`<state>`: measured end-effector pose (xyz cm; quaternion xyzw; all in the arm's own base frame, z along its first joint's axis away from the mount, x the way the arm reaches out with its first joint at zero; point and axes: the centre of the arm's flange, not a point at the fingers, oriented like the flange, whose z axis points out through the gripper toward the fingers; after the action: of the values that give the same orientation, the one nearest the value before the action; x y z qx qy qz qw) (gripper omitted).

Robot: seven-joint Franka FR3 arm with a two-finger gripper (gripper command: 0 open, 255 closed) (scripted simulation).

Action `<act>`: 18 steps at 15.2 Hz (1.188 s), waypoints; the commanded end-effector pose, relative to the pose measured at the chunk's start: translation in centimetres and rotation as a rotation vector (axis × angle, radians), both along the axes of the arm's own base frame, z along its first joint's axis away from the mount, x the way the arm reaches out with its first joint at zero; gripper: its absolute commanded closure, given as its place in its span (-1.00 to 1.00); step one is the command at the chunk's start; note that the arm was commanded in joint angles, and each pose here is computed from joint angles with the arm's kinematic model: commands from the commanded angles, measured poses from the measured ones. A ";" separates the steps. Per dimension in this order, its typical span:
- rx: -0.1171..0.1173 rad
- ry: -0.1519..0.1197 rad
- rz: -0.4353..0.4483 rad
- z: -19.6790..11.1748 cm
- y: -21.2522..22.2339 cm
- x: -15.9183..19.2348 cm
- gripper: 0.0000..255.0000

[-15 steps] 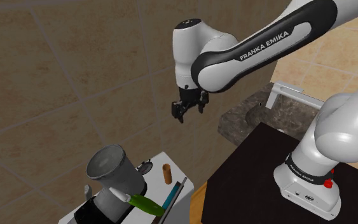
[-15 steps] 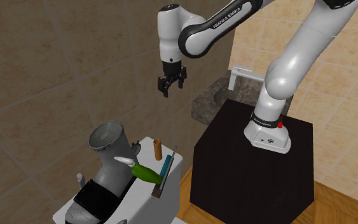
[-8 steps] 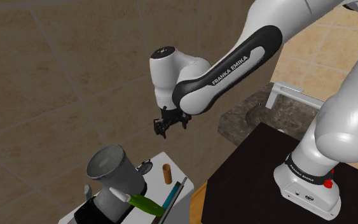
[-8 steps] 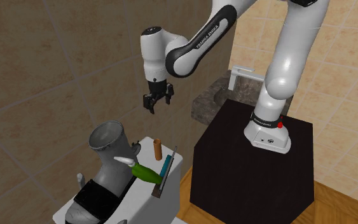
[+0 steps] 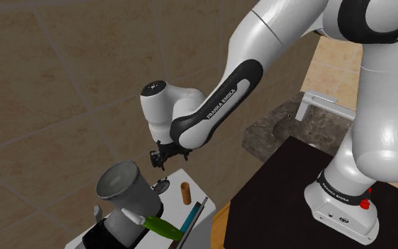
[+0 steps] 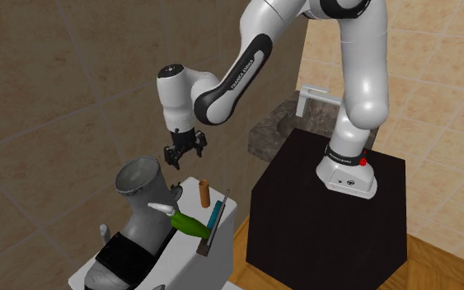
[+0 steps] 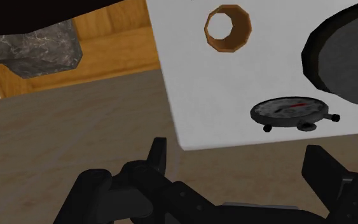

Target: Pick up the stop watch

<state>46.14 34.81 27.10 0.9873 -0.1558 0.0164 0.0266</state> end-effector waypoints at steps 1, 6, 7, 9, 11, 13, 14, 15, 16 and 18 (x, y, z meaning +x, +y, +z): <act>0.003 -0.001 -0.012 -2.0 1.6 0.8 -1.00; 0.011 -0.002 -0.037 -6.1 6.1 3.2 -1.00; 0.011 -0.002 -0.039 -6.5 6.5 3.4 -1.00; 0.011 -0.002 -0.039 -7.5 6.5 3.4 -1.00; 0.011 -0.002 -0.039 -8.6 6.5 3.4 -1.00; 0.011 -0.002 -0.039 -9.6 6.5 3.4 -1.00; 0.011 -0.002 -0.039 -10.2 6.5 3.4 -1.00; 0.011 -0.002 -0.039 -10.5 6.5 3.4 -1.00; 0.011 -0.002 -0.039 -10.5 6.5 3.4 -1.00; 0.011 -0.002 -0.039 -10.4 6.5 3.4 1.00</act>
<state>49.53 41.23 16.76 0.9841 -0.1755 0.0160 0.0213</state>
